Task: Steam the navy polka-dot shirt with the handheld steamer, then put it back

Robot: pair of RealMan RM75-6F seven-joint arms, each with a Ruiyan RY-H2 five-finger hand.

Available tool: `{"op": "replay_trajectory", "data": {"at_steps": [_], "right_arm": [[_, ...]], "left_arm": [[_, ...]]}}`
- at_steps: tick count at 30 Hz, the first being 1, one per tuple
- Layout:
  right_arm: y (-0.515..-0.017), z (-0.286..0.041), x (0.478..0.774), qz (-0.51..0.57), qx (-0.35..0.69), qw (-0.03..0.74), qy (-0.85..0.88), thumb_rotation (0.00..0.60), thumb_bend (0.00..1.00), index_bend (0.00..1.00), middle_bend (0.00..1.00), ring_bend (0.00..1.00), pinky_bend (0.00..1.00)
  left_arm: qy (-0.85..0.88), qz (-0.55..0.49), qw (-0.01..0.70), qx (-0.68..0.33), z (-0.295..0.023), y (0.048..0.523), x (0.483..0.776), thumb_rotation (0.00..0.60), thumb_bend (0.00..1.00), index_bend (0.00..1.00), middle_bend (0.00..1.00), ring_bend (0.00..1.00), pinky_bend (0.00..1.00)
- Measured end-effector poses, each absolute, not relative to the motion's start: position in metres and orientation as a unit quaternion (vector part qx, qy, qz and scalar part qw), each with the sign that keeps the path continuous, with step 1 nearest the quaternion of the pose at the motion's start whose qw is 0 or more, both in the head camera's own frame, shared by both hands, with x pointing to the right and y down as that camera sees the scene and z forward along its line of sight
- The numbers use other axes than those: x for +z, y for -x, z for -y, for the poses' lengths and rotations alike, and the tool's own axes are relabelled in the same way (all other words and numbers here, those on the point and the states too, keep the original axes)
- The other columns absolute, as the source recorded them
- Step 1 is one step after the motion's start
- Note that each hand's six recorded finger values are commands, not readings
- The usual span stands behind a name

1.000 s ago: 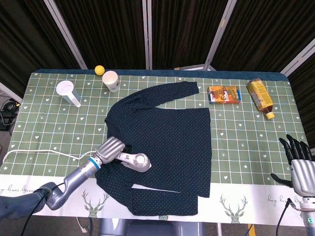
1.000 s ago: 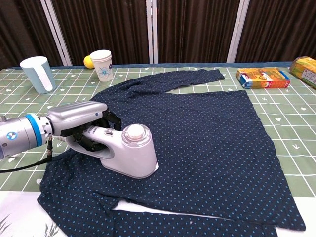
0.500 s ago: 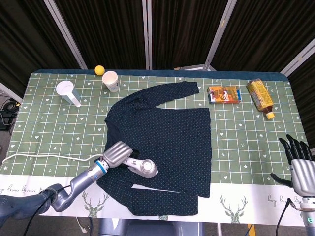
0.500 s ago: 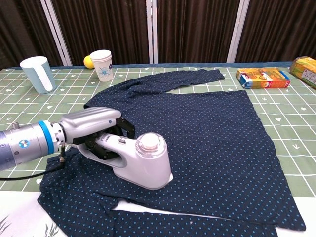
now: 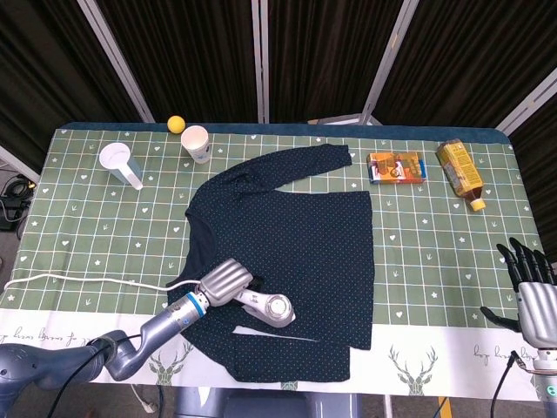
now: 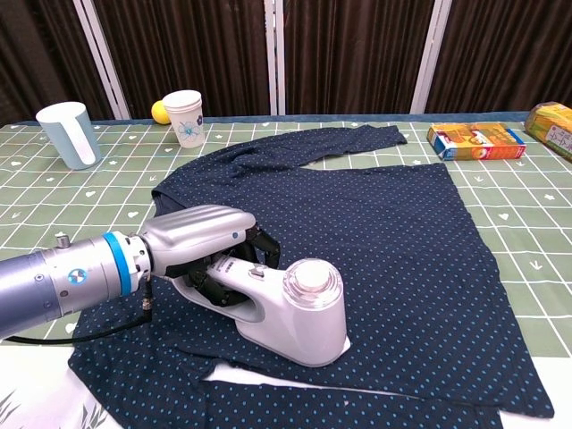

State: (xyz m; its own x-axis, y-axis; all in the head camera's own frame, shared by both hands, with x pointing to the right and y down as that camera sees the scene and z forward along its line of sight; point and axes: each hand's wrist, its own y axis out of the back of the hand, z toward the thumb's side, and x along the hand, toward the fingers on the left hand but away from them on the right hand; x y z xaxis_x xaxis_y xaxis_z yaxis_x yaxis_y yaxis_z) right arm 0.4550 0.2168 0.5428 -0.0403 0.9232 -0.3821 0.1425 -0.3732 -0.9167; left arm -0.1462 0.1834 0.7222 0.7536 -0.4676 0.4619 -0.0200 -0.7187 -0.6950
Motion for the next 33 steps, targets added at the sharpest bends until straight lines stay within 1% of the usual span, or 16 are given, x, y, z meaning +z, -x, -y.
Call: {"op": "replay_trajectory", "data": {"at_steps": [8,24,33], "right_arm": [[-0.453,-0.217,0.543,0.441,0.569,0.344,0.603,0.600,0.00,0.00,0.00,0.00,0.00],[-0.452,-0.218,0.545,0.437,0.570,0.345,0.603,0.600,0.00,0.00,0.00,0.00,0.00],[-0.451,-0.218,0.545,0.437,0.571,0.346,0.603,0.600,0.00,0.00,0.00,0.00,0.00]], "left_arm": [[0.864,-0.141,0.352,-0.331,-0.179,0.155,0.723,0.600,0.66,1.00,0.85,0.76,1.00],[0.844,-0.155,0.364,-0.361,-0.157,0.195,0.726,0.600,0.66,1.00,0.85,0.76,1.00],[0.837,-0.164,0.364,-0.373,-0.151,0.214,0.727,0.600,0.66,1.00,0.85,0.76,1.00]]}}
